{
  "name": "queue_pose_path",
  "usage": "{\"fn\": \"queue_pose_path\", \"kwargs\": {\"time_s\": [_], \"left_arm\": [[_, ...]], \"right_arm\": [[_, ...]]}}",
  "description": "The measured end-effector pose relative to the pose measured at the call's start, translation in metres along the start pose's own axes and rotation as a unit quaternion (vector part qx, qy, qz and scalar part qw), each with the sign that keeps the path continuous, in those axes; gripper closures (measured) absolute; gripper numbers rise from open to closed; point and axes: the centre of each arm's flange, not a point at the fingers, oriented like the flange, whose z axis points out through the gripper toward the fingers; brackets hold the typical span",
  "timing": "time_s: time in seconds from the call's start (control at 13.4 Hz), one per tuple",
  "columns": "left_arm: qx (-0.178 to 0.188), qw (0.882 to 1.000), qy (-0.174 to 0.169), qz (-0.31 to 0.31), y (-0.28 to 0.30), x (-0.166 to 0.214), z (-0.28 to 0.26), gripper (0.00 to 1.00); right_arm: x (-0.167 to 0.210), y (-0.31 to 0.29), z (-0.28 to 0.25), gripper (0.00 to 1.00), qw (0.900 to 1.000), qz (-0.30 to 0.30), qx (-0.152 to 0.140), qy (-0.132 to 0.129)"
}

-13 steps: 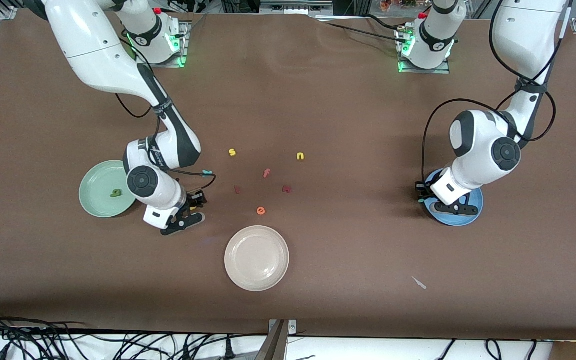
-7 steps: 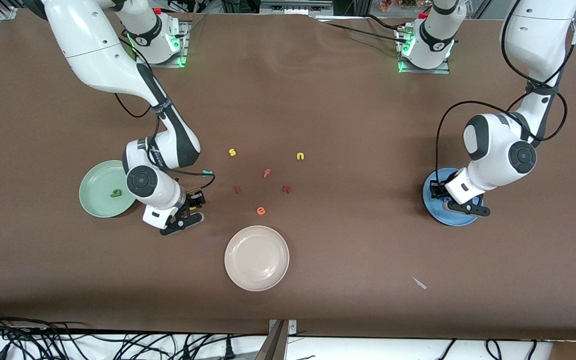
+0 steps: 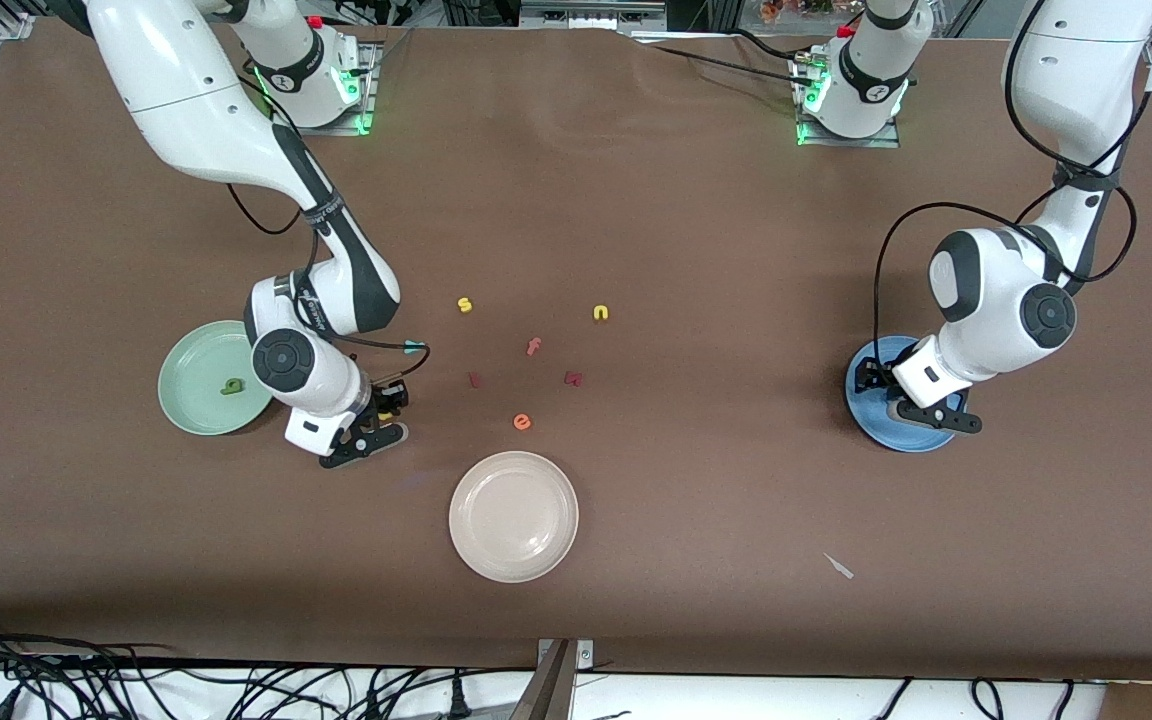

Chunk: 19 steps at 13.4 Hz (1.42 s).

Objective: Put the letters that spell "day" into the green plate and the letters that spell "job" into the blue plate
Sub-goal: 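Release the teal r and raise the left gripper while the right carries a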

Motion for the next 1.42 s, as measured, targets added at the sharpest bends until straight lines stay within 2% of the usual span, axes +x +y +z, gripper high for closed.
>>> {"fn": "queue_pose_path", "kwargs": {"time_s": [0.22, 0.3, 0.6, 0.67, 0.9, 1.05, 1.19, 1.42], "left_arm": [[0.0, 1.0, 0.004, -0.005, -0.003, -0.011, -0.013, 0.03], [0.001, 1.0, 0.012, -0.007, -0.004, -0.018, -0.028, 0.0], [0.006, 0.997, 0.07, -0.013, -0.007, -0.03, -0.104, 0.0], [0.005, 0.997, 0.078, -0.011, -0.004, -0.032, -0.123, 0.0], [-0.005, 0.997, 0.076, 0.003, 0.011, -0.049, -0.182, 0.0], [0.014, 0.997, 0.067, 0.029, 0.019, -0.064, -0.227, 0.0], [0.021, 0.998, 0.044, 0.043, 0.027, -0.073, -0.285, 0.0], [0.041, 0.998, 0.022, 0.033, 0.037, -0.081, -0.365, 0.0]], "right_arm": [[-0.001, 0.0, 0.0, 0.54, 1.0, 0.004, 0.0, -0.001], [-0.001, -0.001, 0.0, 0.54, 1.0, 0.006, 0.0, -0.001], [-0.002, -0.002, -0.001, 0.61, 1.0, 0.009, 0.001, -0.001], [-0.002, -0.003, -0.002, 0.68, 1.0, 0.008, 0.001, -0.001], [-0.002, -0.003, -0.003, 0.71, 1.0, 0.008, 0.001, 0.001], [-0.002, -0.003, -0.004, 0.71, 1.0, 0.008, 0.001, -0.001], [-0.002, -0.001, -0.007, 0.71, 1.0, 0.01, 0.001, -0.016], [-0.001, 0.017, -0.033, 0.71, 0.999, 0.022, -0.006, -0.029]]}}
